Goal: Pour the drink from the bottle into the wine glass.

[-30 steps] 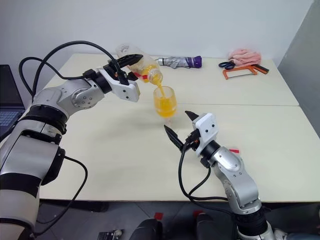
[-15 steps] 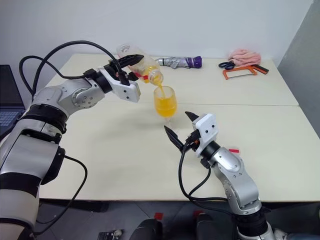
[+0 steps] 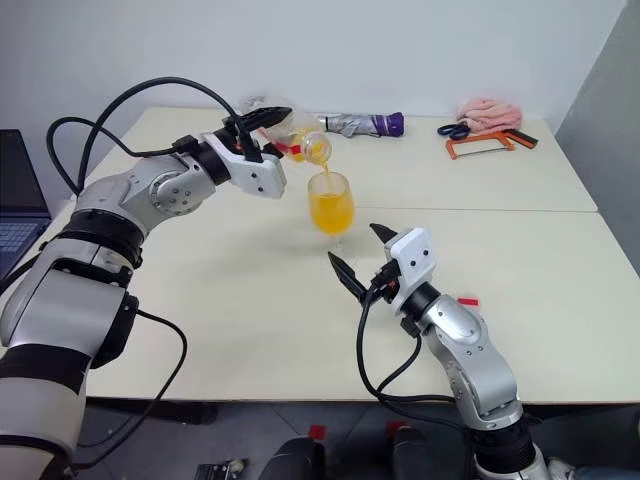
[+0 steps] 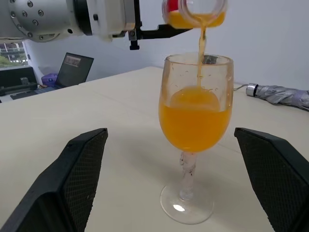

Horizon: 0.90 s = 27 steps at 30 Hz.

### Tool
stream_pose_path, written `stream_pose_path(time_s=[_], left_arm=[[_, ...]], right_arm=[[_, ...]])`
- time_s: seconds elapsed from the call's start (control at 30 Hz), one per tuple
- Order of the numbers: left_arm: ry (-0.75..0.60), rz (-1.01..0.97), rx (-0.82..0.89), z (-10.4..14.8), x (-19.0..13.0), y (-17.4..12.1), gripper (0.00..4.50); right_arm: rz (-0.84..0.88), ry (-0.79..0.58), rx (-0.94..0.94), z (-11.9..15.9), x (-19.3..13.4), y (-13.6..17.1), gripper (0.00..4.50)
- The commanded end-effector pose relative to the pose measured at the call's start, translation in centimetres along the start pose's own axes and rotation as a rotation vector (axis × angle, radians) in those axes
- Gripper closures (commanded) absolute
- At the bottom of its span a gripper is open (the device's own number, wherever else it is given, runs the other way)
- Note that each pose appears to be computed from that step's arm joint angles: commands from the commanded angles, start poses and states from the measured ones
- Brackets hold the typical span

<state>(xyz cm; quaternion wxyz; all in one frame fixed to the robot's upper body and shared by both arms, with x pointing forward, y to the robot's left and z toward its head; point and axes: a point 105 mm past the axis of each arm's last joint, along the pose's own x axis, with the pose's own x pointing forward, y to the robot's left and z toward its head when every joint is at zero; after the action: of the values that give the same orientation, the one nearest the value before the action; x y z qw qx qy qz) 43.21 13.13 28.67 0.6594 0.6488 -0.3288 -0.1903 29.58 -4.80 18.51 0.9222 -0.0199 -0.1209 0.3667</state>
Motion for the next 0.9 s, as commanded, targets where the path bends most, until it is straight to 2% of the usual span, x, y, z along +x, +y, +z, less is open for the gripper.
stream_pose_path(time_s=[0.03, 0.23, 0.4, 0.57, 0.7, 0.8, 0.9], left_arm=[[-0.001, 0.058, -0.077, 0.0, 0.0, 1.3, 2.81], [0.024, 0.095, -0.332, -0.4, 0.0, 1.2, 2.81], [0.097, 0.191, -0.709, -2.6, -1.0, 1.2, 2.81], [0.242, 0.265, -1.070, -5.6, -4.2, -1.5, 2.81], [0.346, 0.270, -1.205, -6.6, -6.9, -4.0, 2.81], [0.450, 0.294, -1.283, -7.9, -10.4, -6.1, 2.81], [0.486, 0.312, -1.342, -8.3, -12.2, -7.2, 2.81]], right_arm=[[0.017, -0.069, -0.030, 1.8, 0.1, 0.5, 0.00], [0.031, -0.082, -0.052, 2.1, 0.2, 0.7, 0.00], [0.107, -0.073, -0.097, 2.3, 0.2, 1.0, 0.00], [0.344, 0.024, -0.081, 1.8, -0.3, 3.1, 0.00], [0.340, 0.073, -0.085, 1.2, 0.7, 3.2, 0.00], [0.293, 0.105, -0.106, 0.7, 2.8, 3.0, 0.00], [0.295, 0.112, -0.111, 0.6, 3.7, 3.5, 0.00]])
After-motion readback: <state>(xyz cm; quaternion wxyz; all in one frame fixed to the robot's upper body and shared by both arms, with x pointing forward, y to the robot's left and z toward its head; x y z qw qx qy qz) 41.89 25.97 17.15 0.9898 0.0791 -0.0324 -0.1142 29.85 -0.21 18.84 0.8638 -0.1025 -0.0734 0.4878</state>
